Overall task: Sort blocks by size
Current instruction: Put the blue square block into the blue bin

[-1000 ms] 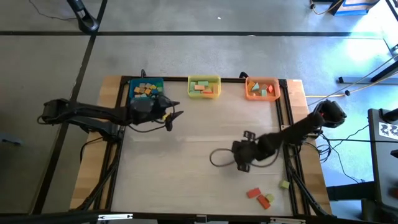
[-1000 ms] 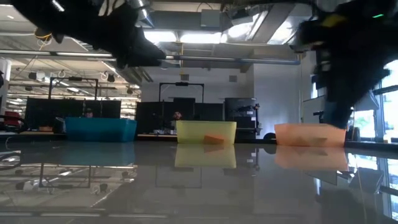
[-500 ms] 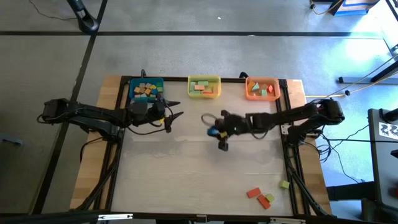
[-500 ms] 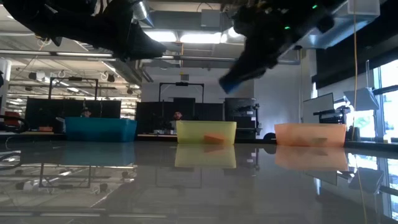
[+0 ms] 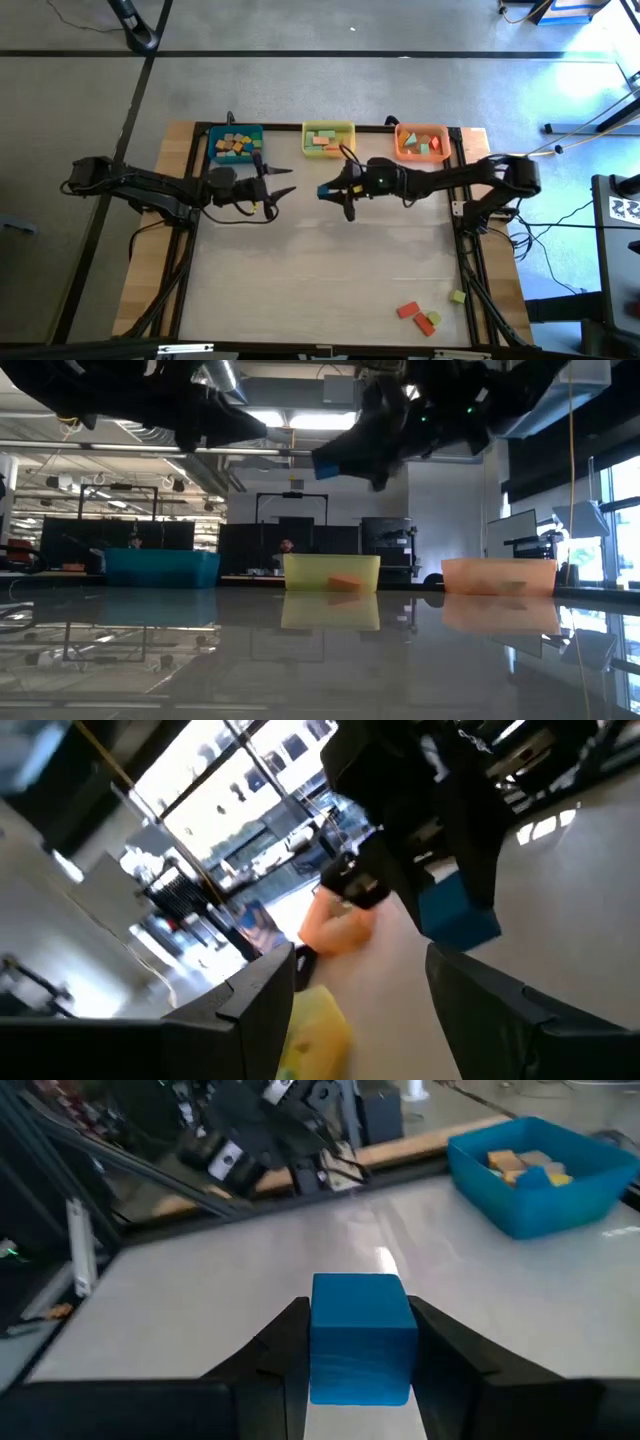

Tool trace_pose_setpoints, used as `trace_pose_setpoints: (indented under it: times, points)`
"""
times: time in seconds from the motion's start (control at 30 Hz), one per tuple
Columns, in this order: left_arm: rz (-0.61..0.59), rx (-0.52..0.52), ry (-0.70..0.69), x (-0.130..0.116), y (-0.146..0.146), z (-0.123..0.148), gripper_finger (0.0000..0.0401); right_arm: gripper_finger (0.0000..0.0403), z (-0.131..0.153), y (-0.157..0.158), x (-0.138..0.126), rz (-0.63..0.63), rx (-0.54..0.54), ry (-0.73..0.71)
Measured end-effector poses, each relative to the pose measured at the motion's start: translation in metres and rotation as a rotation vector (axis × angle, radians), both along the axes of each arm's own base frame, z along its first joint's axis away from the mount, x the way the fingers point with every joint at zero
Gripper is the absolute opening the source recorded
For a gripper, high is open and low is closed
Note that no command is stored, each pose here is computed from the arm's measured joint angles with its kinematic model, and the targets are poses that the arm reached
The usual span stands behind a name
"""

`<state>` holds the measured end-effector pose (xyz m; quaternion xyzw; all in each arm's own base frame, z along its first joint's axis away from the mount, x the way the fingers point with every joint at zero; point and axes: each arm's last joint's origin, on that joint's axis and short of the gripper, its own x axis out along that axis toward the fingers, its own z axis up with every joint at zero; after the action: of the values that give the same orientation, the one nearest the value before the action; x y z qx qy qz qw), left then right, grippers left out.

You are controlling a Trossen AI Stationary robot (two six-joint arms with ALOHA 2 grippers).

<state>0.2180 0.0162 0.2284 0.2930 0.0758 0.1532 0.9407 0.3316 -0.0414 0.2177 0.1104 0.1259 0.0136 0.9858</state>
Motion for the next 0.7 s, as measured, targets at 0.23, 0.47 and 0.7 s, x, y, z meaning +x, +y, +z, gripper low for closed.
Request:
trace_pose_setpoints:
  times: [0.23, 0.47, 0.7]
  points:
    - [-0.011, 0.127, 0.053, 0.000, -0.001, -0.001, 0.0211, 0.0130, -0.011, -0.009, 0.013, 0.049, 0.064, -0.112]
    - [-0.020, 0.228, 0.111, 0.003, -0.001, -0.005, 0.0211, 0.0130, -0.013, -0.012, 0.019, 0.123, 0.116, -0.230]
    - [-0.075, 0.226, 0.102, 0.011, -0.005, -0.011, 0.0211, 0.0130, -0.012, -0.013, 0.019, 0.133, 0.116, -0.243]
